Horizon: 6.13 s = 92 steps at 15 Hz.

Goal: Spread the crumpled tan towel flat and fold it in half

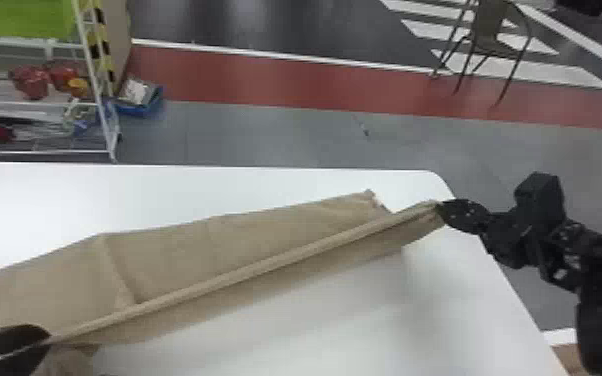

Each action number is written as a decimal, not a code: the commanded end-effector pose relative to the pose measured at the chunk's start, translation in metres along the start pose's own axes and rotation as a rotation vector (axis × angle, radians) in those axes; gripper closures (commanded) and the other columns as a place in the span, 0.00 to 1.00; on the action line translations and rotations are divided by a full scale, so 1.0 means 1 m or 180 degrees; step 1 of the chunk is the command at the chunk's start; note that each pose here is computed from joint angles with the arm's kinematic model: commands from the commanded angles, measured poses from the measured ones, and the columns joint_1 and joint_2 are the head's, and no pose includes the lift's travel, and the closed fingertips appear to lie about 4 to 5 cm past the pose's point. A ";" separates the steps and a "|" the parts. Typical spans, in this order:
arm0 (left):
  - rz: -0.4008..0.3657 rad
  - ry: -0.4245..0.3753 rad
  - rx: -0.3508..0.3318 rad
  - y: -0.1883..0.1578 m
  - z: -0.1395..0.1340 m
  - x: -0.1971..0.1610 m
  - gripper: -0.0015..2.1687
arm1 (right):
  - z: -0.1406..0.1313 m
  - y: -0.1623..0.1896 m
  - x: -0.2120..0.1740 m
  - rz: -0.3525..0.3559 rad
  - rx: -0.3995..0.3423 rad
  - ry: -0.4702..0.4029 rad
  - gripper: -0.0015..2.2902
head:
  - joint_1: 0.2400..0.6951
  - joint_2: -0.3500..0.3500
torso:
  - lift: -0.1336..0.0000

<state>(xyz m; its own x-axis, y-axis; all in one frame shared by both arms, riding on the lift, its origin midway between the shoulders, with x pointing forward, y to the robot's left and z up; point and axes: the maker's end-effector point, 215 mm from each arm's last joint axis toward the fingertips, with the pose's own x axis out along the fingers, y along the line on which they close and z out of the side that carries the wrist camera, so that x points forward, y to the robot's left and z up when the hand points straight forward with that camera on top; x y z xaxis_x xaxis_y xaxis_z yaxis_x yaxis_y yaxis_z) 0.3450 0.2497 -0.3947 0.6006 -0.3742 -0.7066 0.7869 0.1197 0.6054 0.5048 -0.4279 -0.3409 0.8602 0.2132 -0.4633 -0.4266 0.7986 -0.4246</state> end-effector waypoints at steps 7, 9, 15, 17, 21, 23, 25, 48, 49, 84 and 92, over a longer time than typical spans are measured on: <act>0.0165 -0.0066 -0.0192 0.002 0.024 -0.003 0.01 | 0.009 0.025 0.004 0.0154 0.0222 -0.0045 0.57 | 1.00 0.18 | 0.08; 0.0158 0.0081 -0.0778 -0.006 0.016 0.000 0.05 | 0.015 0.029 0.009 0.0180 0.0184 -0.0065 0.57 | 1.00 0.17 | 0.08; 0.0215 0.0235 -0.1484 -0.022 0.023 0.022 0.10 | 0.022 0.039 0.029 0.0232 0.0199 -0.0073 0.57 | 1.00 0.21 | 0.08; 0.0188 0.0217 -0.1571 -0.026 0.030 0.027 0.10 | 0.026 0.045 0.036 0.0251 0.0277 -0.0101 0.57 | 1.00 0.21 | 0.08; 0.0101 0.0161 -0.1671 -0.029 0.041 0.025 0.10 | 0.038 0.045 0.044 0.0326 0.0618 -0.0126 0.57 | 1.00 0.20 | 0.08; 0.0050 0.0140 -0.1737 -0.033 0.046 0.027 0.10 | 0.041 0.051 0.046 0.0354 0.0641 -0.0102 0.57 | 1.00 0.20 | 0.08; -0.0052 0.0169 -0.1879 -0.046 0.049 0.029 0.10 | 0.035 0.058 0.045 0.0378 0.0629 -0.0090 0.57 | 1.00 0.20 | 0.08; -0.0416 0.0201 -0.1914 -0.015 0.028 0.015 0.38 | -0.009 0.050 0.019 0.0247 0.0738 -0.0059 0.57 | 1.00 0.19 | 0.08; -0.0438 0.0167 -0.1961 -0.022 0.034 0.009 0.29 | -0.010 0.049 0.019 0.0245 0.0746 -0.0058 0.57 | 1.00 0.18 | 0.08; 0.1694 0.1765 -0.1053 0.128 -0.063 -0.086 0.95 | 0.061 0.017 -0.012 0.0009 0.0800 -0.0589 0.57 | 1.00 0.47 | 0.08; 0.2210 0.1046 -0.1136 0.289 0.033 -0.039 0.95 | 0.144 -0.087 0.025 -0.0555 0.1061 -0.0720 0.57 | 0.76 0.34 | 0.08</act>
<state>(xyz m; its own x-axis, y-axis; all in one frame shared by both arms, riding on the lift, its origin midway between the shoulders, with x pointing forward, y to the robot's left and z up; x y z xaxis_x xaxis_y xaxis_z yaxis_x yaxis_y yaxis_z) 0.5230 0.2743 -0.1878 0.9286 0.1700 -0.3300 0.1980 0.5250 0.8278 0.5855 -0.4040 -0.2206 0.9620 0.1666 -0.2164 -0.2095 0.9586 -0.1931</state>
